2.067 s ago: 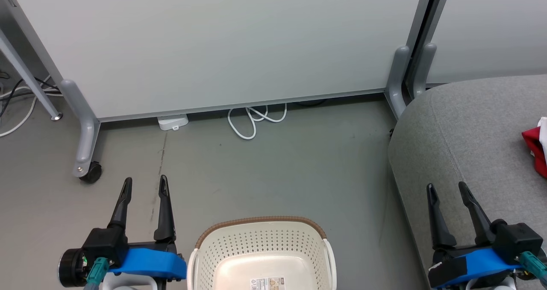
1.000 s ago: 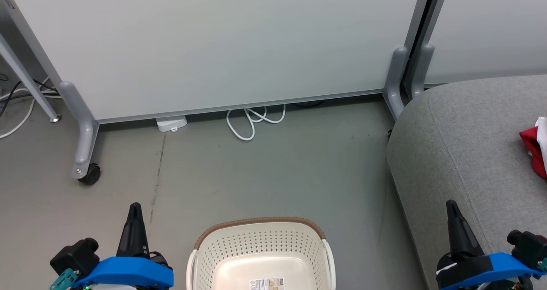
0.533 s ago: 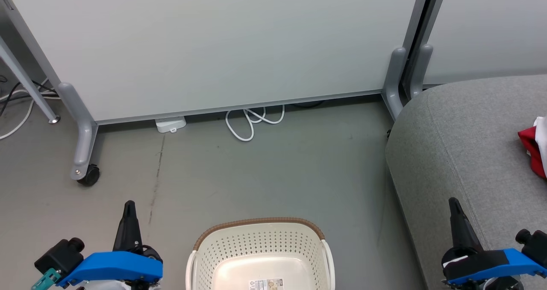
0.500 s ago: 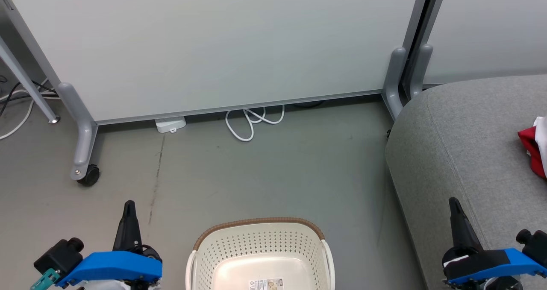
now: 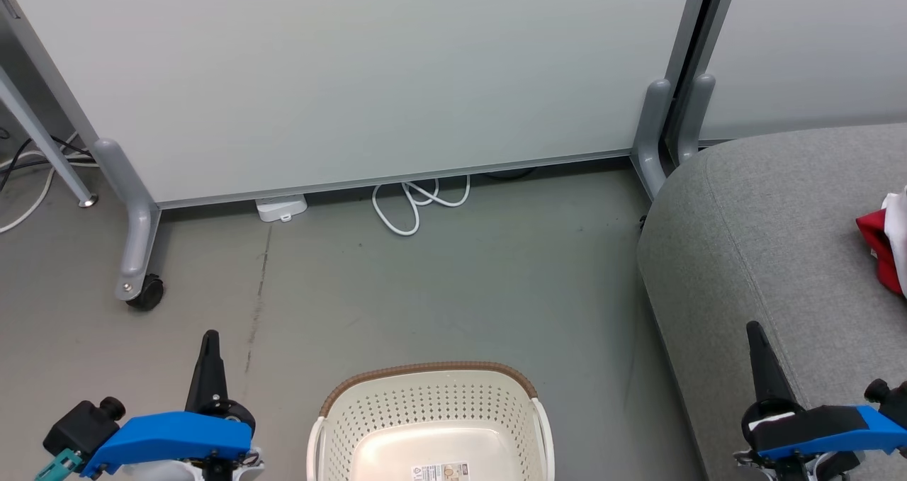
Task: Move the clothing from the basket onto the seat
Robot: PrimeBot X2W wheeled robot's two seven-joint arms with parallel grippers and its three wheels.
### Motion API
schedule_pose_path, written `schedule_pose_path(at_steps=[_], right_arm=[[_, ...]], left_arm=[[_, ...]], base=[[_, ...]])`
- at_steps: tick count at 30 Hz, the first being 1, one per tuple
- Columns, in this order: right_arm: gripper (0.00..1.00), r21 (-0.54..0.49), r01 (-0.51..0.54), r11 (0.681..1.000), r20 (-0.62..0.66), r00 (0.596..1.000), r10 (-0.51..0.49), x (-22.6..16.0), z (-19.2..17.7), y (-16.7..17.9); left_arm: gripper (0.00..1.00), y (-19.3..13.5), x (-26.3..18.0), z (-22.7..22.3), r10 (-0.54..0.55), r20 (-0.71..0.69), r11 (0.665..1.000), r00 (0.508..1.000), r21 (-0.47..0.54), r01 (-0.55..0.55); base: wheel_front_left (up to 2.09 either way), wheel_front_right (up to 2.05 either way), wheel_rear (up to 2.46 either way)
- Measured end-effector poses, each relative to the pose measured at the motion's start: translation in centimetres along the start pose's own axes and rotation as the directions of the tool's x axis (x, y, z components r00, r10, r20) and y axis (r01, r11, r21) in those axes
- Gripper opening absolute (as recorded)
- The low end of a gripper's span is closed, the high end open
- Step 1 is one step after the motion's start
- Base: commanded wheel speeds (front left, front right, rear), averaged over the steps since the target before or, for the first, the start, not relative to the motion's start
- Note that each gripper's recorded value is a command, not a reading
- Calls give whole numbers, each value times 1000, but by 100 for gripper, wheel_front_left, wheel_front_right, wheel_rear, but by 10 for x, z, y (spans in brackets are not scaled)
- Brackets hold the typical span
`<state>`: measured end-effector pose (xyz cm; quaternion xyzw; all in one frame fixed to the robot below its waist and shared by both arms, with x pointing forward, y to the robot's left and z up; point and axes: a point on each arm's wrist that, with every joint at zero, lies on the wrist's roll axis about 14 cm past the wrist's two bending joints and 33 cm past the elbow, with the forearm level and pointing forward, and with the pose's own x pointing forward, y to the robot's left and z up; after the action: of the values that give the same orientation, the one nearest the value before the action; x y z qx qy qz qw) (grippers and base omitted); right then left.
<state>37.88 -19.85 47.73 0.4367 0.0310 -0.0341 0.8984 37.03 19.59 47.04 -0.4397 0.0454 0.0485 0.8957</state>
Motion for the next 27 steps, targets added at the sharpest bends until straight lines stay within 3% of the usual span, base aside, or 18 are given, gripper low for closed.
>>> schedule_pose_path(at_steps=[27], right_arm=[[0, 284, -17, 959, 1, 1000, 18, 4, 7, 7]], left_arm=[[0, -8, 6, 8, -31, 0, 959, 1000, -282, 29]], base=[[0, 0, 0]])
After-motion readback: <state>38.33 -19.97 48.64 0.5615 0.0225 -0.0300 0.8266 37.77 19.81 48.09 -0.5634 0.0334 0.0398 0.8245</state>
